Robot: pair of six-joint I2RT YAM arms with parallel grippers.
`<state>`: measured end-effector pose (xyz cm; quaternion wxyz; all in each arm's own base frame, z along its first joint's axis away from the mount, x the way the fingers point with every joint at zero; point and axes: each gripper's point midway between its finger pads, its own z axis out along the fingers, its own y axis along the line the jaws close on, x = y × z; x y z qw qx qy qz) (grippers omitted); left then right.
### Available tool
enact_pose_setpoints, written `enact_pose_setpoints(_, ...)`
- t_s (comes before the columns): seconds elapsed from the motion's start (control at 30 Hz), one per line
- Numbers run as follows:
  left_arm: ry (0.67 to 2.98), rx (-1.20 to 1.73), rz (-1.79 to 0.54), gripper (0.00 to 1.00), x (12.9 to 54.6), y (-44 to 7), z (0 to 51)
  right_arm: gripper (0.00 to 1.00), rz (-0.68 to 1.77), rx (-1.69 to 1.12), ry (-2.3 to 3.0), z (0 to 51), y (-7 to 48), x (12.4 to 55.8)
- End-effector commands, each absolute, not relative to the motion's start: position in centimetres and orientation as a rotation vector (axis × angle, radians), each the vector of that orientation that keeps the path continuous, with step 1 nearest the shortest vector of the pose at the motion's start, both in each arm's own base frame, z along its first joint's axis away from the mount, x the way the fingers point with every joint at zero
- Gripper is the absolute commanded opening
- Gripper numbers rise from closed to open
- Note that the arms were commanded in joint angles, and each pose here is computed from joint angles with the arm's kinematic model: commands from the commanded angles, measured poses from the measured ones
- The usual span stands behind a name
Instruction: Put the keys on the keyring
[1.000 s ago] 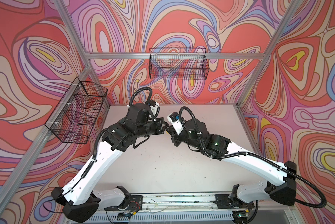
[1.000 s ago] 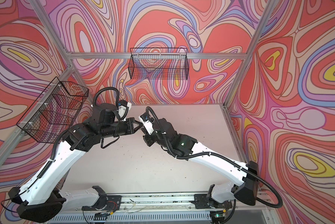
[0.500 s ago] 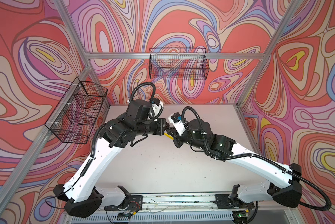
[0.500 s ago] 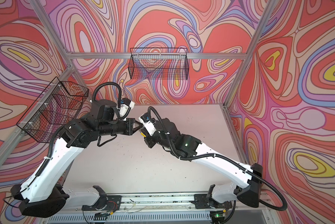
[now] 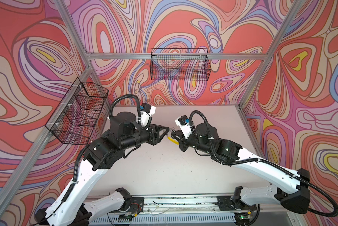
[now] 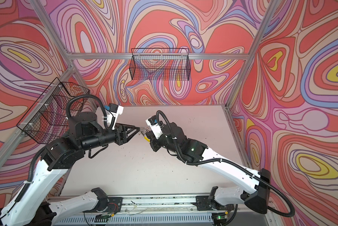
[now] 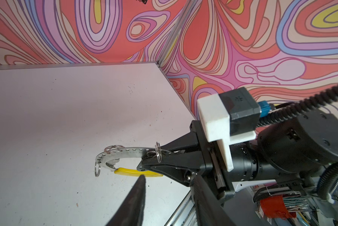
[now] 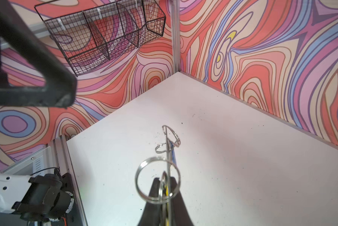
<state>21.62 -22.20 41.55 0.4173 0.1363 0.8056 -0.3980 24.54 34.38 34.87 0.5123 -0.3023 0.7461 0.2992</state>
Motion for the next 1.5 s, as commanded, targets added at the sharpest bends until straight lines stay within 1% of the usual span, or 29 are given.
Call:
enact_pose_setpoints(0.0,1.982,0.273,-1.046,0.36,23.4,-23.3,40.8,0.00,0.757,-0.597,1.757,37.1,33.7,25.2)
enact_pose_setpoints(0.07,1.972,0.264,-1.064,0.33,23.8,-23.8,40.2,0.00,0.772,-0.576,1.752,37.4,33.7,25.2)
enact_pose_setpoints(0.17,1.956,0.268,-1.090,0.33,24.2,-24.4,39.7,0.00,0.769,-0.566,1.746,37.4,33.5,25.3)
enact_pose_setpoints(0.37,1.946,0.295,-1.117,0.34,24.4,-25.2,39.7,0.00,0.747,-0.572,1.766,36.5,33.8,25.7)
enact_pose_setpoints(0.6,1.942,0.308,-1.124,0.36,24.1,-25.2,39.7,0.00,0.755,-0.571,1.759,36.7,33.9,25.7)
enact_pose_setpoints(0.77,1.929,0.285,-1.075,0.38,24.2,-24.3,40.0,0.00,0.751,-0.571,1.767,36.5,33.9,25.7)
enact_pose_setpoints(1.0,1.928,0.347,-1.037,0.38,23.6,-24.0,40.4,0.00,0.756,-0.587,1.788,36.2,34.4,25.8)
enact_pose_setpoints(1.1,1.949,0.359,-1.006,0.36,24.0,-24.1,40.1,0.00,0.764,-0.588,1.778,36.4,34.4,25.7)
enact_pose_setpoints(1.27,1.965,0.367,-1.032,0.34,24.3,-24.9,39.7,0.00,0.759,-0.584,1.778,36.4,34.3,25.7)
enact_pose_setpoints(1.47,1.988,0.363,-1.036,0.35,24.4,-25.1,38.9,0.00,0.764,-0.587,1.774,36.4,34.4,25.7)
